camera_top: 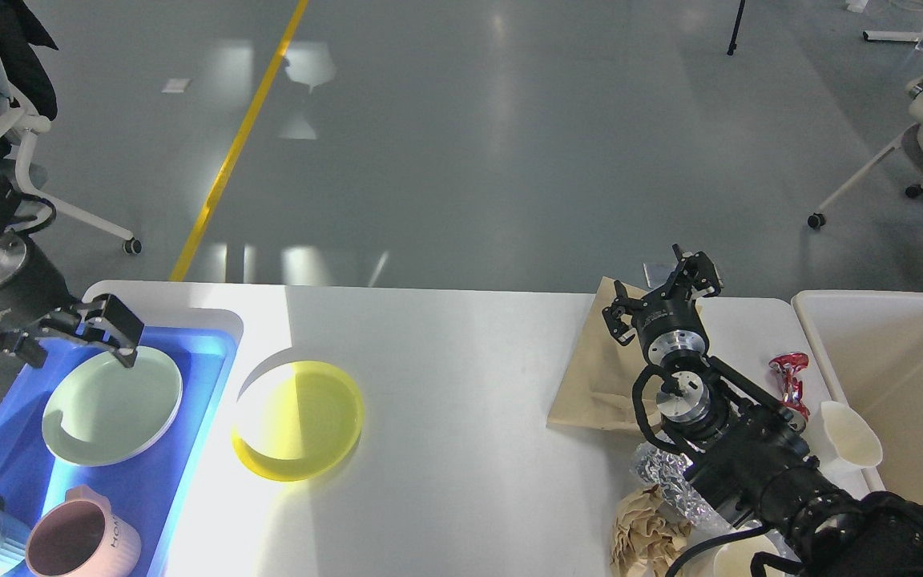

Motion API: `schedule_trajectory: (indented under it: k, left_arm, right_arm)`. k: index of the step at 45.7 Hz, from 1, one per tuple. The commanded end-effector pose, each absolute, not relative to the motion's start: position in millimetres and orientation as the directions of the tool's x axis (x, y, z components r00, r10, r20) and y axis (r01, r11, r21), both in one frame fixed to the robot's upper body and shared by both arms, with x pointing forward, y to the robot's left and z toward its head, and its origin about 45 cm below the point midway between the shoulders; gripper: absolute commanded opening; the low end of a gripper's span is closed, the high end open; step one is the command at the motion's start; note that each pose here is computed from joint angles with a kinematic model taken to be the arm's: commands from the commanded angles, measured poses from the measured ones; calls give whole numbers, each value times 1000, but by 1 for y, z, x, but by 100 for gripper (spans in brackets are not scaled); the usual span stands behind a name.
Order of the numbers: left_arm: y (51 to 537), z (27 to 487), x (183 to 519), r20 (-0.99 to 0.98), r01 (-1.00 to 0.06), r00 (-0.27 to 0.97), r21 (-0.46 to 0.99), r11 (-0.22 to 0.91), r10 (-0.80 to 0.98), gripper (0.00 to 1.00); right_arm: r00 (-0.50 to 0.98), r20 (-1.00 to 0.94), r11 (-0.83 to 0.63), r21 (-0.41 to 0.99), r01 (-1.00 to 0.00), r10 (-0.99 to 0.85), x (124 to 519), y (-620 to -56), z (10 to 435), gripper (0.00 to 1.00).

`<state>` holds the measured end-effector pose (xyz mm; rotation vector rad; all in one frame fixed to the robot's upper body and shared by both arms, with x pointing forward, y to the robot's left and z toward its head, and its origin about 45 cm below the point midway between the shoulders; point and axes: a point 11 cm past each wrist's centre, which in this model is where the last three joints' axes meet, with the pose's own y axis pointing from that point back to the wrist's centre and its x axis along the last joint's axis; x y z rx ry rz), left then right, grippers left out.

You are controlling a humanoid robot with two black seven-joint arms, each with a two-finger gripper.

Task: Tidy desktop
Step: 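Move the left gripper to the yellow plate and grasp its rim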

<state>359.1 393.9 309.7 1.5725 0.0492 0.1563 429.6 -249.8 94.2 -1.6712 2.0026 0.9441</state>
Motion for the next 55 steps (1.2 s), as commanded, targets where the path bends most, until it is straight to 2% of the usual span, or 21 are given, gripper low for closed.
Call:
schedule_trajectory:
  k: [1,4,11,17,29,39,47,55]
  left_arm:
    - [364,340,383,155,-172,977,979,113,148,98]
    - [360,338,385,140,-166,973,977,135,184,97]
    - [350,274,368,-23,0,971,996,94,237,96]
    - [350,210,352,-15,14,906,1000,5,424,96]
    - [337,131,325,77,-23,813,995,-101,577,96]
    - [313,105,310,50,3,770,997,-82,636,92]
    - [297,97,310,51,-18,736,998,-56,675,91]
    - [295,81,304,90,-43,705,996,-84,704,90]
  right_arm:
    - [-230,-656,74,258,-963,-719,430,-250,94,100]
    - [-232,-656,75,259,-963,-718,430,-250,94,100]
    - [-230,-656,74,258,-963,-719,430,-250,94,100]
    - [-232,-656,75,259,-963,-718,430,-250,94,100]
    - [-230,-656,74,258,-963,-719,430,-250,94,100]
    - [-232,-655,75,259,-963,-719,430,-250,94,100]
    - [-230,-656,74,258,-963,-719,430,-250,94,100]
    - [-232,-656,75,259,-963,-718,430,-250,94,100]
